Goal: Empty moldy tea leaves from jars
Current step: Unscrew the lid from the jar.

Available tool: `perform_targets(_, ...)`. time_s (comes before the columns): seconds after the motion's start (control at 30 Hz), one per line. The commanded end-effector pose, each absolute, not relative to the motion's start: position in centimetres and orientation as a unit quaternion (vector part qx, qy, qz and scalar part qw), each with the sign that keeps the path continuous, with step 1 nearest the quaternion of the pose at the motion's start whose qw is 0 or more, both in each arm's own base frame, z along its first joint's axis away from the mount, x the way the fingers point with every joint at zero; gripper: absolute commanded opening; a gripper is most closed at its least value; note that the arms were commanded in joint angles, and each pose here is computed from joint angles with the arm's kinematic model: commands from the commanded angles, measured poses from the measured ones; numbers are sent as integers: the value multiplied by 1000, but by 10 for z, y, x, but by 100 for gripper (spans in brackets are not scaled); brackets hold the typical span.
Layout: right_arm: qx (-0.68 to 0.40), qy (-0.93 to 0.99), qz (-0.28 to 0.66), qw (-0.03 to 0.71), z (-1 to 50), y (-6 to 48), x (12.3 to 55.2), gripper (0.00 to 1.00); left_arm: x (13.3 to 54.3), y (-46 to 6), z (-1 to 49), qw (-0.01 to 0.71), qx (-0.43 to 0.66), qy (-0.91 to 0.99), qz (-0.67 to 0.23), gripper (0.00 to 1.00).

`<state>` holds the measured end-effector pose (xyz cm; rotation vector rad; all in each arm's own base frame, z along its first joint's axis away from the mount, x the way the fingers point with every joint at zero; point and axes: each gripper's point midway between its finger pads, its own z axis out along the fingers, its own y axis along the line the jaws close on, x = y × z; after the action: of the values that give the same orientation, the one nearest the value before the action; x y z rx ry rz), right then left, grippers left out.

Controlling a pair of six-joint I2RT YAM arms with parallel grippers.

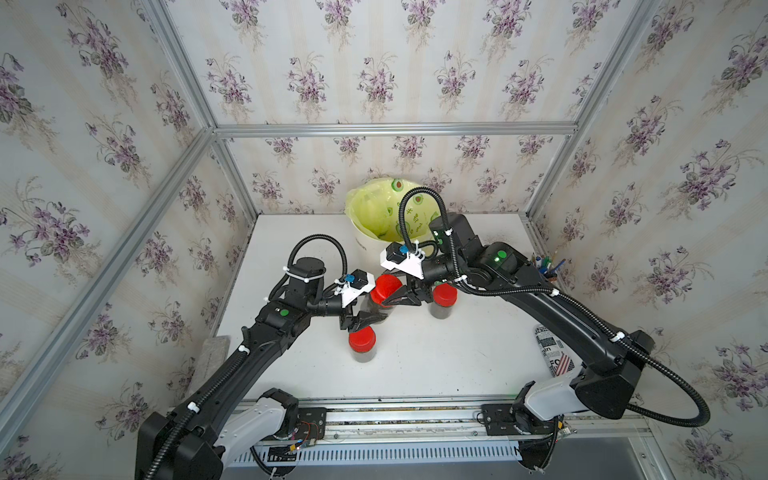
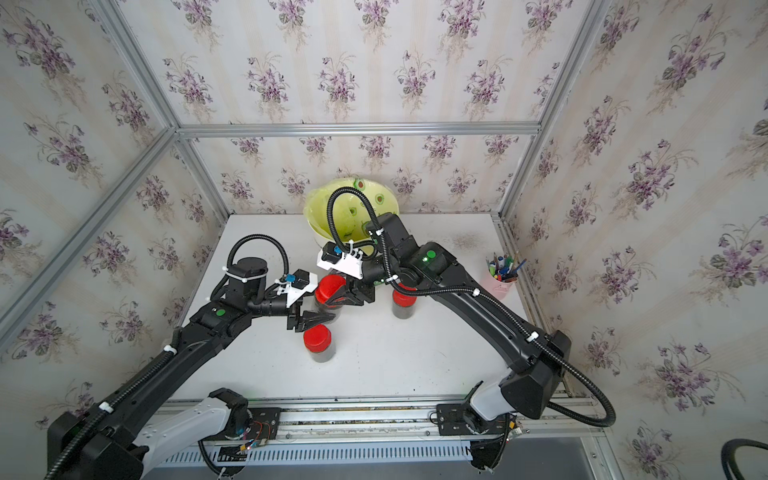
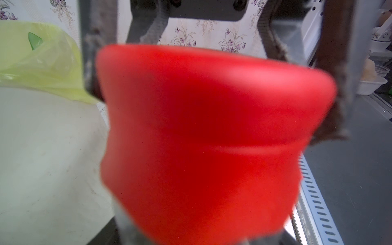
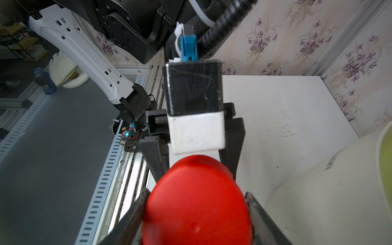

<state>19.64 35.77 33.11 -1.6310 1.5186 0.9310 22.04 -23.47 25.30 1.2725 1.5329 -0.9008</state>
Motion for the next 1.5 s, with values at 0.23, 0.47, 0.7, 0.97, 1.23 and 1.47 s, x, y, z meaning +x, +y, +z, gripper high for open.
perform_targets(0.23,-616,578,374,382,353,358,195,91,223,-231,246,447,506,644,-361,45)
perform_targets(0.47,-564,633,356,393,355,351,208,96,223,-231,246,448,506,644,-360,45)
perform_targets(0.7,-470,716,349,380,352,344,218,97,224,-231,246,448,506,645,-358,45)
perform_targets(0.97,-412,753,340,386,350,338,212,97,224,-231,246,449,506,645,-357,45)
perform_targets(1.23,-374,784,312,384,331,340,222,97,224,-230,247,449,506,644,-357,45)
perform_targets(1.47,-387,779,317,378,327,355,213,97,223,-230,247,450,506,644,-356,45)
